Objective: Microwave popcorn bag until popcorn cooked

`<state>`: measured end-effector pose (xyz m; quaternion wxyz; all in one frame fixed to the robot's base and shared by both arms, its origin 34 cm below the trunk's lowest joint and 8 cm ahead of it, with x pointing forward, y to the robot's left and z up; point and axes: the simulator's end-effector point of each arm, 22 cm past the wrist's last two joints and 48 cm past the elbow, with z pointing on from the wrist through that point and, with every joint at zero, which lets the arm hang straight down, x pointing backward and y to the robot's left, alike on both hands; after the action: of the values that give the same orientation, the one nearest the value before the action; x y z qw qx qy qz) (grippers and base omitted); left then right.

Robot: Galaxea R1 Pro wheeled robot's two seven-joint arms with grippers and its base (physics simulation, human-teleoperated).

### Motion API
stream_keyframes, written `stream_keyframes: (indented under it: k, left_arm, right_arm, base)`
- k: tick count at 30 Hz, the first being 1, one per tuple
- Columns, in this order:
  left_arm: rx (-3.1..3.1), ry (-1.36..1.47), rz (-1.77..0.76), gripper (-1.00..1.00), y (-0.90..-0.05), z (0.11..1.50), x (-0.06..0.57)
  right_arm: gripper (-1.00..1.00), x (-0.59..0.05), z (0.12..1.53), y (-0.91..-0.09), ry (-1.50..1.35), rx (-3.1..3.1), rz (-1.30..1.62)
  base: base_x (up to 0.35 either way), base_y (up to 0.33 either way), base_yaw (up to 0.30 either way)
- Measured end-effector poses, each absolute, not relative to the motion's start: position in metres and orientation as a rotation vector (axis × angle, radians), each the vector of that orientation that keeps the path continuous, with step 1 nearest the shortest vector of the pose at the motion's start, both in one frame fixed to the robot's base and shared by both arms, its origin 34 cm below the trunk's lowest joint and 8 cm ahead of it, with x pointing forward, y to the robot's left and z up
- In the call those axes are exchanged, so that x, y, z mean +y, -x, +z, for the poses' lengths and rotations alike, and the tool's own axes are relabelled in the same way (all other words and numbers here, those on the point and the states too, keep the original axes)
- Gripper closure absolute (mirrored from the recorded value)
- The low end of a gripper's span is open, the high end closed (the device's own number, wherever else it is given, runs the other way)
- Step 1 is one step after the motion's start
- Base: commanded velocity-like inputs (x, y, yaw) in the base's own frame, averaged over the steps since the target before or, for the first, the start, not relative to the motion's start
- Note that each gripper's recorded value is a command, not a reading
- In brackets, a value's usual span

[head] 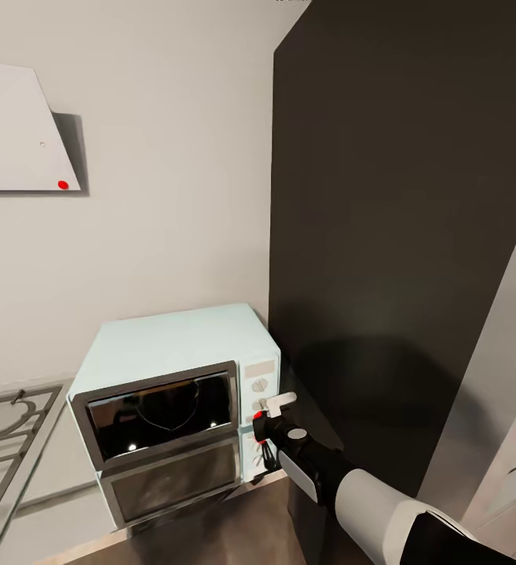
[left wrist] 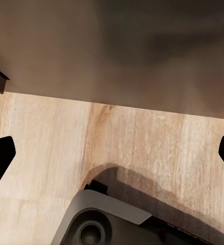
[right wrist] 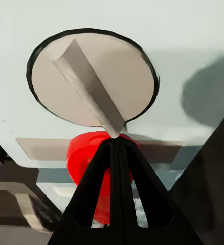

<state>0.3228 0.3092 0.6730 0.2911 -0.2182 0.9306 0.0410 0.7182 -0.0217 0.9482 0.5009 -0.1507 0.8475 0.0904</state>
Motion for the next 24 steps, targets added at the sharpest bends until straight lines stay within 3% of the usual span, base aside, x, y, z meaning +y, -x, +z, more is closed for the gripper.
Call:
stream_keyframes:
  k: [16,21,24]
  left_arm:
    - [2.483,0.581,0.11,-1.0,-0.322,0.673,0.309]
    - [2.483,0.583,0.109,-1.0,-0.323,0.672,0.309]
    - [2.48,0.585,0.109,-1.0,-0.324,0.673,0.309]
  right_arm:
    - [1.0,-0.026,0.941,-0.716,0.364,2.064,0.21]
    - [1.0,-0.011,0.956,-0.719,0.378,2.024,0.248]
    - [1.0,0.03,0.988,-0.708,0.385,1.937,0.36]
  base:
    - [-0.005,0.015,0.0]
    - [-0.295,0.0,0.0]
    - [-0.34,0.04,0.0]
